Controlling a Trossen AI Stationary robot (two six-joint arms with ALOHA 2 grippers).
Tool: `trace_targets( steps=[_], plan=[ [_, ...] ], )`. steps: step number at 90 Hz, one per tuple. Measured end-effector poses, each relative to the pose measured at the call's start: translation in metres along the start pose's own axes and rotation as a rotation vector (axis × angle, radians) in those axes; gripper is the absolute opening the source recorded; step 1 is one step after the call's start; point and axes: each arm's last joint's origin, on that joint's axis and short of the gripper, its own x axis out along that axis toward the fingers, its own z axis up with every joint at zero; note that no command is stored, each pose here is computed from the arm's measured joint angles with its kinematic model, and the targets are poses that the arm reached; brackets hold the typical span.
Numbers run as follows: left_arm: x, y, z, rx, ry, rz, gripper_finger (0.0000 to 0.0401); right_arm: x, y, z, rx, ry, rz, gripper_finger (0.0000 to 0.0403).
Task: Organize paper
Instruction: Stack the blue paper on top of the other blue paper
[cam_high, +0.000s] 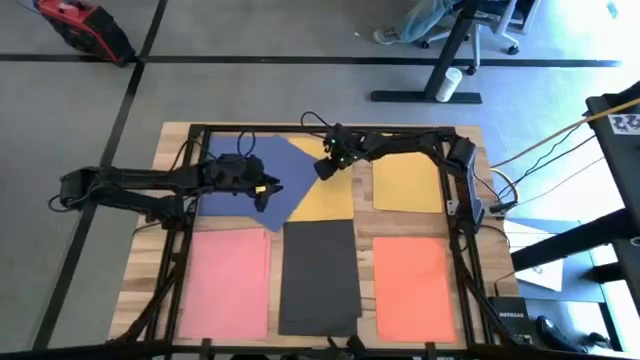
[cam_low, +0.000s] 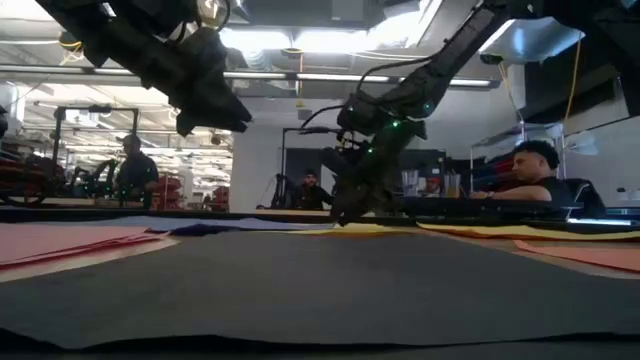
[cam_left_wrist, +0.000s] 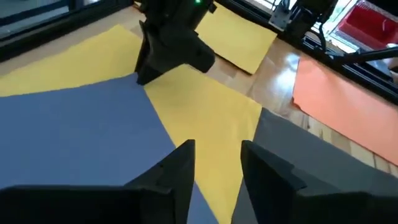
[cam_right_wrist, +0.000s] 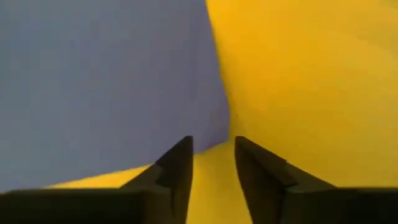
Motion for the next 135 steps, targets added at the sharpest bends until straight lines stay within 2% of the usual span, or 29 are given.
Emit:
trace_targets(
  steps=[9, 17, 24, 33, 38, 55, 83, 115, 135],
  plan=[
    [0.0, 0.0, 0.0, -0.001, 0.0, 0.0, 0.0116, 0.0, -0.001, 0.001, 0.006, -0.003, 0.0, 0.0134],
    [0.0, 0.0, 0.0, 0.0, 0.0, 0.0, 0.0116, 0.0, 0.0, 0.0, 0.002, -0.003, 0.001, 0.012],
    [0.0, 0.0, 0.0, 0.001, 0.0, 0.0, 0.0116, 0.0, 0.0, 0.001, -0.013, -0.011, -0.016, 0.0088],
    [0.0, 0.0, 0.0, 0.003, 0.0, 0.0, 0.0116, 0.0, -0.001, 0.001, -0.03, -0.025, -0.036, 0.0026],
    [0.0, 0.0, 0.0, 0.006, 0.0, 0.0, 0.0116, 0.0, -0.001, 0.001, -0.045, -0.025, -0.036, 0.001],
    [0.0, 0.0, 0.0, 0.0, 0.0, 0.0, 0.0094, 0.0, 0.002, 0.0, -0.046, -0.002, 0.013, 0.0002],
    [-0.002, -0.002, 0.002, 0.046, -0.019, -0.011, 0.0006, -0.006, 0.019, 0.001, -0.074, -0.029, 0.085, 0.0],
    [-0.019, -0.017, 0.006, 0.1, -0.082, -0.094, 0.0001, -0.028, 0.053, 0.057, -0.134, -0.15, 0.158, 0.0],
    [-0.02, -0.024, 0.003, 0.138, -0.075, -0.125, 0.0001, -0.017, 0.066, 0.086, -0.16, -0.139, 0.163, 0.0]
  ],
)
